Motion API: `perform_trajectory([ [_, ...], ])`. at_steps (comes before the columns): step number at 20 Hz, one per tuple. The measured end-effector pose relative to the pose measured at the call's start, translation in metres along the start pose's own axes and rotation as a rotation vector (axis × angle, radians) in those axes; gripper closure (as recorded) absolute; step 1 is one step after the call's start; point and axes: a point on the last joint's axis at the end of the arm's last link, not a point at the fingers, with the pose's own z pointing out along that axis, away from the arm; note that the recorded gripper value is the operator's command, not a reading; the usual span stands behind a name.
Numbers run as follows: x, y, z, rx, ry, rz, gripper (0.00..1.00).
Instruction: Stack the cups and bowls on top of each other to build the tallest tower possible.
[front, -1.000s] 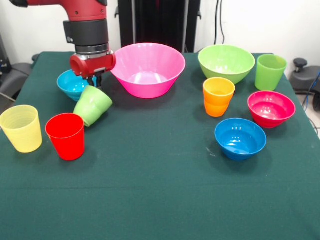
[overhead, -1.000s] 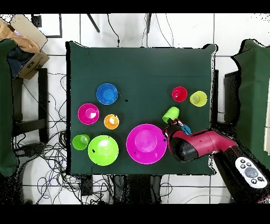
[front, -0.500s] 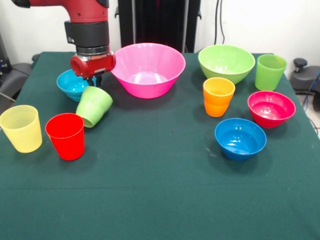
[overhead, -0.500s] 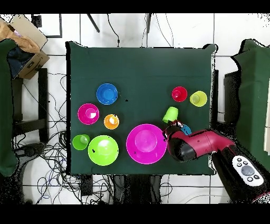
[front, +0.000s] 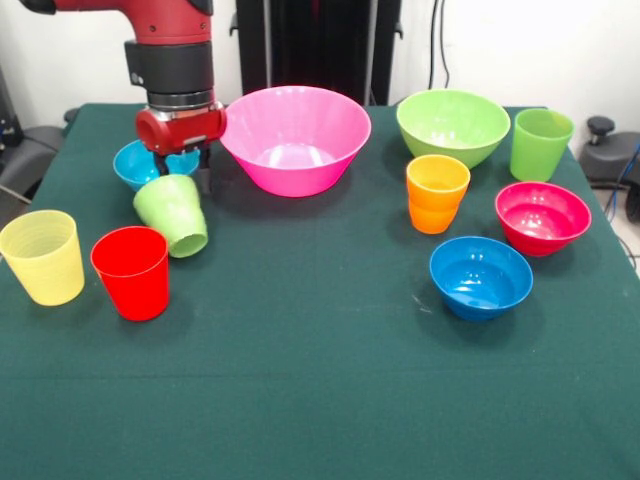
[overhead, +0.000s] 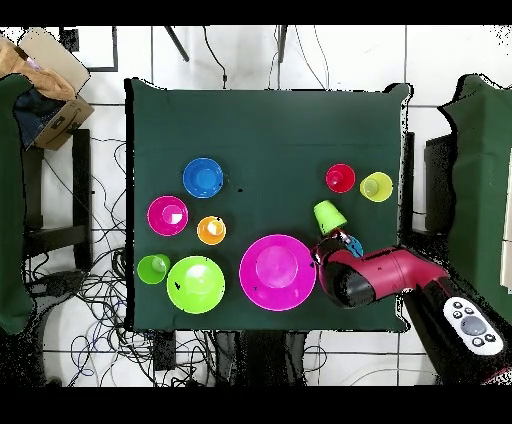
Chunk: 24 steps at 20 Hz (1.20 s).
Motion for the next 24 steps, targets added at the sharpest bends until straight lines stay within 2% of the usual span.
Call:
perform_trajectory([
  [8,-0.002,0.000,0.001,0.002,0.006,-0.008,0.00],
  [15,-0.014,0.002,0.004,0.002,0.011,-0.034,0.00],
  [19,-0.027,0.002,0.006,0.004,0.019,-0.045,0.00],
  [24,-0.033,-0.002,0.009,0.014,0.024,-0.055,0.00],
])
